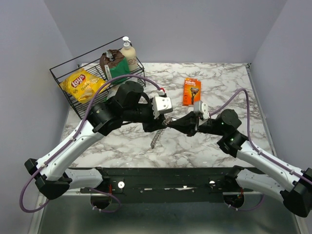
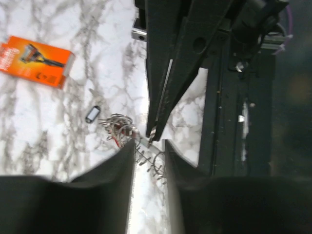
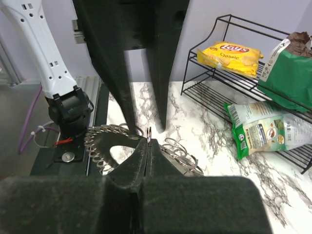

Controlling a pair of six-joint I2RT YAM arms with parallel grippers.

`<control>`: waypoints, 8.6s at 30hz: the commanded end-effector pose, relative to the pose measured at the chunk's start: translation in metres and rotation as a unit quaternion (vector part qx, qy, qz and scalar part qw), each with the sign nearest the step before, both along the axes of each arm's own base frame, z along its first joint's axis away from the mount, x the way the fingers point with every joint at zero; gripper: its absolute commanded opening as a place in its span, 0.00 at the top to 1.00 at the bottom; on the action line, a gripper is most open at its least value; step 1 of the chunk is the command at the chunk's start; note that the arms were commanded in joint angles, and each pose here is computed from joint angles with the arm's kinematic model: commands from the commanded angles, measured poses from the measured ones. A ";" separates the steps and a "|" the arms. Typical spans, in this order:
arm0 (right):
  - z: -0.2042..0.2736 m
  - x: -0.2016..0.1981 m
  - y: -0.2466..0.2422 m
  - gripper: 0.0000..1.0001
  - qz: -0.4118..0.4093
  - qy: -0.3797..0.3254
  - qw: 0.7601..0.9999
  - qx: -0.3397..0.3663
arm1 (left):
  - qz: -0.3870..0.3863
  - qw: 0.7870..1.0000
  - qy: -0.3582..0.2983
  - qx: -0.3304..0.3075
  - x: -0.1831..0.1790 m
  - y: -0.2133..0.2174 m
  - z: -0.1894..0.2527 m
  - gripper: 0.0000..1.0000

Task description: Put the keys on the keyring

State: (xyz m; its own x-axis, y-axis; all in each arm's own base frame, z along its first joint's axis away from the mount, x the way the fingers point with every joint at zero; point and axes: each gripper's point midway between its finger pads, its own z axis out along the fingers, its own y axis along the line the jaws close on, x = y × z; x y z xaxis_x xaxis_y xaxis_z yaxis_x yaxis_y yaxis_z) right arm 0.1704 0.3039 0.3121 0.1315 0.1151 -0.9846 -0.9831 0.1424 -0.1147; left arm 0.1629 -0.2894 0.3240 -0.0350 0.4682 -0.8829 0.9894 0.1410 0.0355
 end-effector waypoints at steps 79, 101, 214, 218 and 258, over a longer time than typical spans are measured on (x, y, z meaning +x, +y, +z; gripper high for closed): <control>0.061 -0.044 -0.028 0.99 0.046 -0.091 0.974 0.201 | -0.133 0.970 0.031 -0.200 -0.035 -0.013 0.053 0.49; 0.056 -0.043 -0.025 0.99 0.052 -0.087 0.976 0.193 | -0.123 0.973 0.050 -0.191 -0.028 -0.025 0.047 0.64; -0.199 0.087 -0.015 0.00 -0.265 0.328 0.892 -0.159 | 0.524 0.811 0.200 -0.164 0.127 0.110 -0.220 0.09; -0.207 0.081 -0.012 0.00 -0.260 0.328 0.890 -0.182 | 0.527 0.810 0.201 -0.160 0.126 0.112 -0.222 0.09; -0.221 0.047 0.063 0.23 -0.152 0.343 0.889 -0.262 | 0.536 0.763 0.303 -0.198 0.059 0.135 -0.268 0.31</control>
